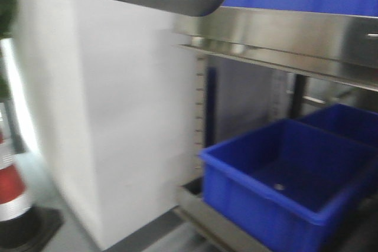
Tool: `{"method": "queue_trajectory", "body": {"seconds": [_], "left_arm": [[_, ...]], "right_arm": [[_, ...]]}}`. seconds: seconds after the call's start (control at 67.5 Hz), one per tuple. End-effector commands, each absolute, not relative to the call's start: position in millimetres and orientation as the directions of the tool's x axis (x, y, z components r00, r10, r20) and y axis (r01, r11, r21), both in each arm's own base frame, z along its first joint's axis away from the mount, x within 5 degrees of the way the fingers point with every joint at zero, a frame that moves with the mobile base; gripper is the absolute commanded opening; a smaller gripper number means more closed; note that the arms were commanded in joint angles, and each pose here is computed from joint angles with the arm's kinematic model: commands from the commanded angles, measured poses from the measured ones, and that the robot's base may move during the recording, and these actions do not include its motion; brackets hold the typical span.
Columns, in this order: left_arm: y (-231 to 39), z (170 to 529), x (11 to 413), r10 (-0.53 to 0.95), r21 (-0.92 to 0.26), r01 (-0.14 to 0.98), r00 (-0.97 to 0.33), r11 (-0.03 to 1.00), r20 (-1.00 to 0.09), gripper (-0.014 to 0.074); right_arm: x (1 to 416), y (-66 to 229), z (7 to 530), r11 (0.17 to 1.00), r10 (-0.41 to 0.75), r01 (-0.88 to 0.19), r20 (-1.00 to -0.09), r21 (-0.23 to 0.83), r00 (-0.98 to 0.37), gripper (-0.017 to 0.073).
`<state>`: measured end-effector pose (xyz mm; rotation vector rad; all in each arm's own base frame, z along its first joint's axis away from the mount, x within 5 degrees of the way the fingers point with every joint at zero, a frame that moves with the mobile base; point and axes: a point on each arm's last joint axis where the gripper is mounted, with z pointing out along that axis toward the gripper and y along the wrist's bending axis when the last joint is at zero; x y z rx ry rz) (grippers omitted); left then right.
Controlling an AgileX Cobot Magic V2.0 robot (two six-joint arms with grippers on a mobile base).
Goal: Stack silver trays without gaps
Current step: 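Carry the tray back to the shelf rack and raise it above the rail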
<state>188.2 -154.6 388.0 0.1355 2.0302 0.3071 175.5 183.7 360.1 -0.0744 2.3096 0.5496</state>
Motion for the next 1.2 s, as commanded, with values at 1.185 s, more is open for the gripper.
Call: {"method": "queue_trajectory", "body": {"seconds": [1.185], "left_arm": [[-174.5, 386.1, 189.6, 0.235, 0.211, 0.103, -0.417, 0.972, -0.878, -0.001]], "right_arm": [[173.0, 198.7, 381.9, 0.798, 0.163, -0.362, -0.752, 0.481, -0.639, -0.0019]]}}
